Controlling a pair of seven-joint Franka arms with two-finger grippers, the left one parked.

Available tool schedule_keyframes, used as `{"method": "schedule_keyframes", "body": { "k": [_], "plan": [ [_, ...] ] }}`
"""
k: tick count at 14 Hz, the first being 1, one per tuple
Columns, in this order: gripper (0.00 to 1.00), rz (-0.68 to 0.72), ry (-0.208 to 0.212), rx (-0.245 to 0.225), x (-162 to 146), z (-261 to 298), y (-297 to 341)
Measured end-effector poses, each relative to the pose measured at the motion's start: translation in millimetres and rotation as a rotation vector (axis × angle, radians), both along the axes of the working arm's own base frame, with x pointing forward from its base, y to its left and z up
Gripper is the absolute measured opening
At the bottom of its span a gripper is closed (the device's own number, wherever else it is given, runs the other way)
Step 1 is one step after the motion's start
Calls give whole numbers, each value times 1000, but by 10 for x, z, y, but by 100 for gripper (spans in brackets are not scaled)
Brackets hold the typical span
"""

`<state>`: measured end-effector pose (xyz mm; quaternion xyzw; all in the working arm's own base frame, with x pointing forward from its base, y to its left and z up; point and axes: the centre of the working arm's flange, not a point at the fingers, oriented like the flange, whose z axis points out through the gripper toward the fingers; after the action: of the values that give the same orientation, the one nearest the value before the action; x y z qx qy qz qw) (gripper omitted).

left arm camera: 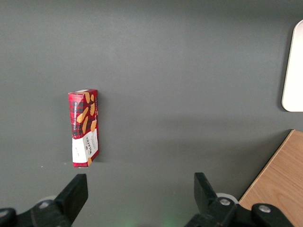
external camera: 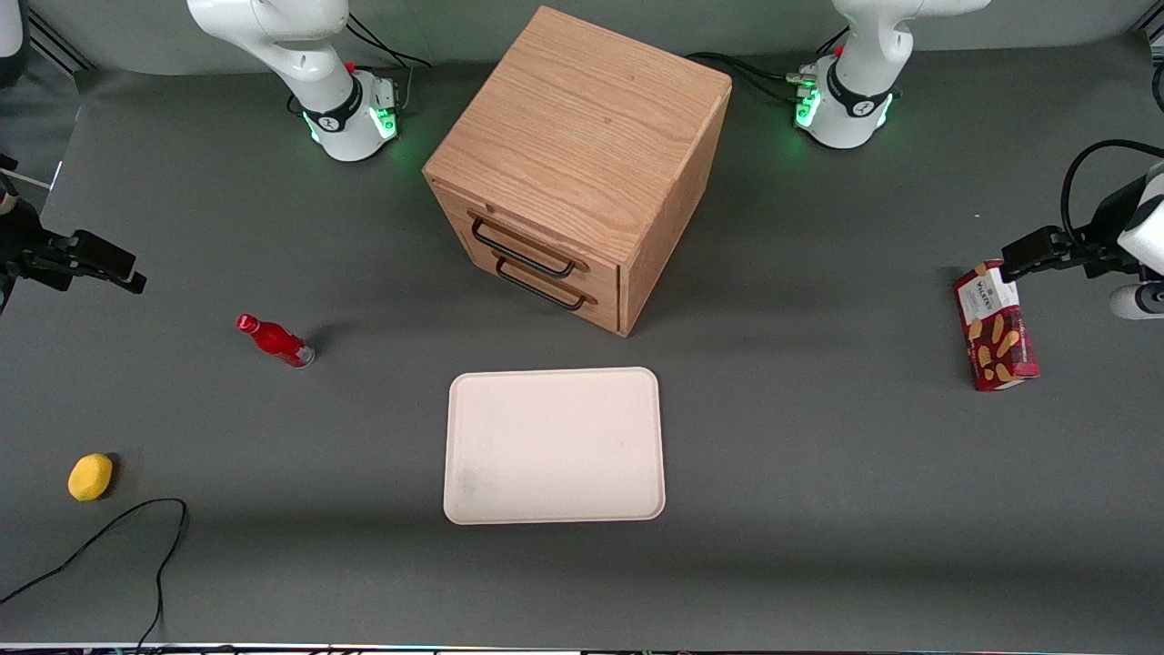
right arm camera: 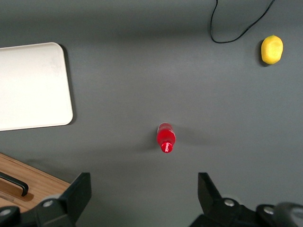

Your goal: Open upper drawer

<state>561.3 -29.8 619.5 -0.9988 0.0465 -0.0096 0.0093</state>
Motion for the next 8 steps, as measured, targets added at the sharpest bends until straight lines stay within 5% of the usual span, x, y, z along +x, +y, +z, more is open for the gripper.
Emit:
{"method": "schedule_keyframes", "body": {
  "k": [8],
  "plan": [
    [100, 4, 0, 0, 1, 1, 24]
  ]
}}
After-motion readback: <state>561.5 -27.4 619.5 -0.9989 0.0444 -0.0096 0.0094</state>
